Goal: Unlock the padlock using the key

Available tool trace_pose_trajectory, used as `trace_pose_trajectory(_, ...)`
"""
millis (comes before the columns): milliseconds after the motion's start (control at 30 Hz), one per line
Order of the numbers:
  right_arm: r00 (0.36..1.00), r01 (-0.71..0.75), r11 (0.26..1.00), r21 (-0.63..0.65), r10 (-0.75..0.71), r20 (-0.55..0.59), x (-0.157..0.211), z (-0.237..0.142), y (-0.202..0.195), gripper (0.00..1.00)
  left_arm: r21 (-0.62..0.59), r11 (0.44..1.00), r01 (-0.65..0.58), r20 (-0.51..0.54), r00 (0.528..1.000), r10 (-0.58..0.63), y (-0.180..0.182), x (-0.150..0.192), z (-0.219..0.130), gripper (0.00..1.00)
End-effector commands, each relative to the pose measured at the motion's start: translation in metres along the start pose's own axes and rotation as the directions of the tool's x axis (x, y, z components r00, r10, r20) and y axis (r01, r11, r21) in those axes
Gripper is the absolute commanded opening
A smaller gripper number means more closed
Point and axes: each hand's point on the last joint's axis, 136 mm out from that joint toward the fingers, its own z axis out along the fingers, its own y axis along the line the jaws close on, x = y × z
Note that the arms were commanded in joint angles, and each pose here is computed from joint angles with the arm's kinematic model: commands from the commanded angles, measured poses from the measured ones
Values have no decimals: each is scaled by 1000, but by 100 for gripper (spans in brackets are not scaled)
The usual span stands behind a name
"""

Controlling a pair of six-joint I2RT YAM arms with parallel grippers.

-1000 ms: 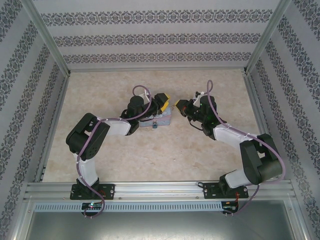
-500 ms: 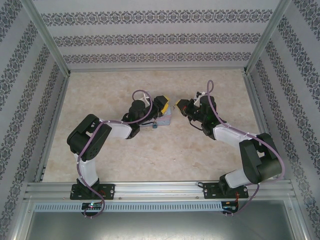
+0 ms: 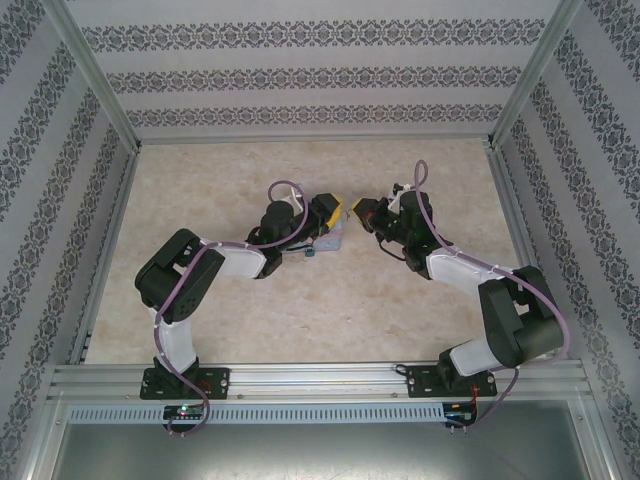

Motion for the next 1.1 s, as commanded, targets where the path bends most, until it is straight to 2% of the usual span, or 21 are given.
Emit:
trace_pose_trajectory(0,1000,24,999,-43,-23,18,-4,3,15,0,37,999,-2,2,1000,1,-13,4,7,41)
trace_pose_trajectory(367,1000,23,999,-47,-22,13,-3,3,16,0,40,999,-6,-4,1000,6,-16,6,11,32)
trace_pose_trajectory(733,1000,19,999,-47,-19,13,-2,3,15,0,27,1000,-3,5,1000,3,-11,8,10,13)
trace_pose_trajectory(867,1000,21,998,-53,-21,12,-1,2,16,0,22,1000,-9,3,1000,9,-11,8,11,0)
trace_pose_trajectory(900,1000,26,998,-55,-26,12,-1,1,17,0,20,1000,-13,1,1000,13,-11,8,11,0)
trace_pose_trajectory(933,999,32,998,-55,-31,14,-2,-1,18,3,21,1000,-17,1,1000,17,-11,8,11,0)
trace_pose_trajectory(1033,999,44,998,-41,-42,33,-10,-12,12,50,8,999,-53,-26,998,54,-14,7,11,0)
trace_pose_trajectory(1067,998,47,998,-35,-46,39,-13,-17,9,58,-4,997,-83,-61,995,83,-15,8,13,0)
